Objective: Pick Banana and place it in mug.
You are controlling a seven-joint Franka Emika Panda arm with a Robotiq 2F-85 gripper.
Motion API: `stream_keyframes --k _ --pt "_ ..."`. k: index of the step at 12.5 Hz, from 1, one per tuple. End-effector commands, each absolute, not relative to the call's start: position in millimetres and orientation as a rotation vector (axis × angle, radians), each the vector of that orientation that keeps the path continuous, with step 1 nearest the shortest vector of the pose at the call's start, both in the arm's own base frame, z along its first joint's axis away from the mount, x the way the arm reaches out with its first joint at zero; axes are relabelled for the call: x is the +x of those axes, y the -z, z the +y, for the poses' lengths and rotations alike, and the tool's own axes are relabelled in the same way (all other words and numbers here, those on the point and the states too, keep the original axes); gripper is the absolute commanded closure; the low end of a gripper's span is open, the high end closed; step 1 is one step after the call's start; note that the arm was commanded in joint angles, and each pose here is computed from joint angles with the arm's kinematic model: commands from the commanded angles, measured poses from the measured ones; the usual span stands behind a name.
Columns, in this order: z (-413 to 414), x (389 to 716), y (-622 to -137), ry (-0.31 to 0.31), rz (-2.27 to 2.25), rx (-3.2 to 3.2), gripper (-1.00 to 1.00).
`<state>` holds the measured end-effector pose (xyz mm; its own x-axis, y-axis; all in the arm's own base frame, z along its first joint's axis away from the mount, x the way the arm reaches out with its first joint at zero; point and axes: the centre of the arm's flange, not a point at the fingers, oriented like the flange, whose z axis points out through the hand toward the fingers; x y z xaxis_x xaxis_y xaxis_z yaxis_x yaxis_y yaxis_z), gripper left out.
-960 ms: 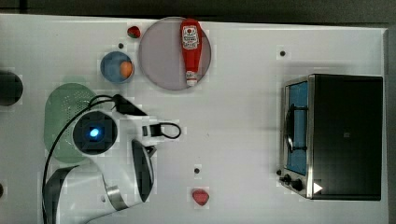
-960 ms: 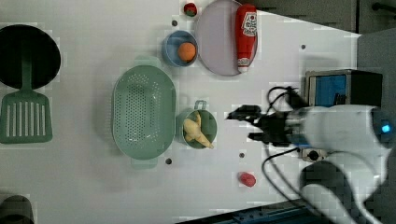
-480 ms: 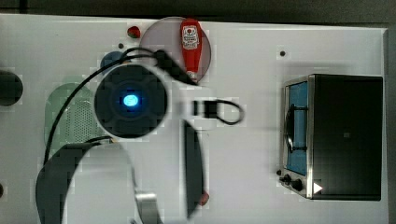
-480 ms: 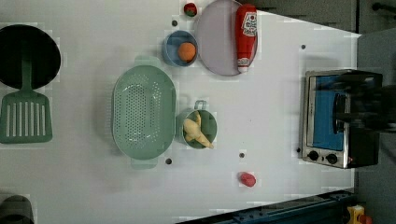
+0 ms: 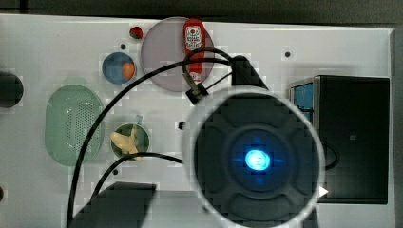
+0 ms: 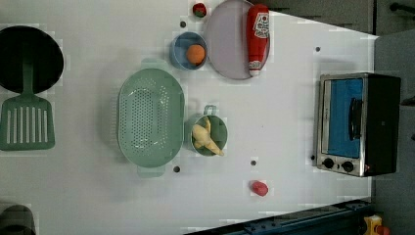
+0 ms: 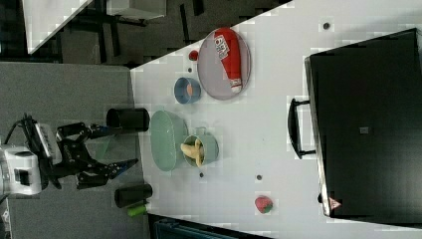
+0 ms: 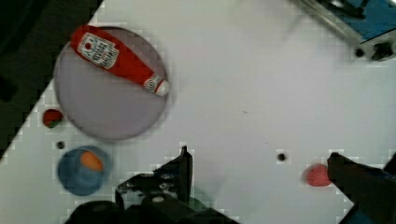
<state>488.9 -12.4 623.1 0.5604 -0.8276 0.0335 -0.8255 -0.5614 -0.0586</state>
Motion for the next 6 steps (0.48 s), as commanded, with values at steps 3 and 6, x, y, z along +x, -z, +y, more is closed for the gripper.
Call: stream_keyframes --k 3,6 --pt "-23.1 498.6 -596.2 0.0 1.476 -2.765 -1.0" --pt "-22.9 498.3 -594.5 -0.006 1.477 -2.766 -1.0"
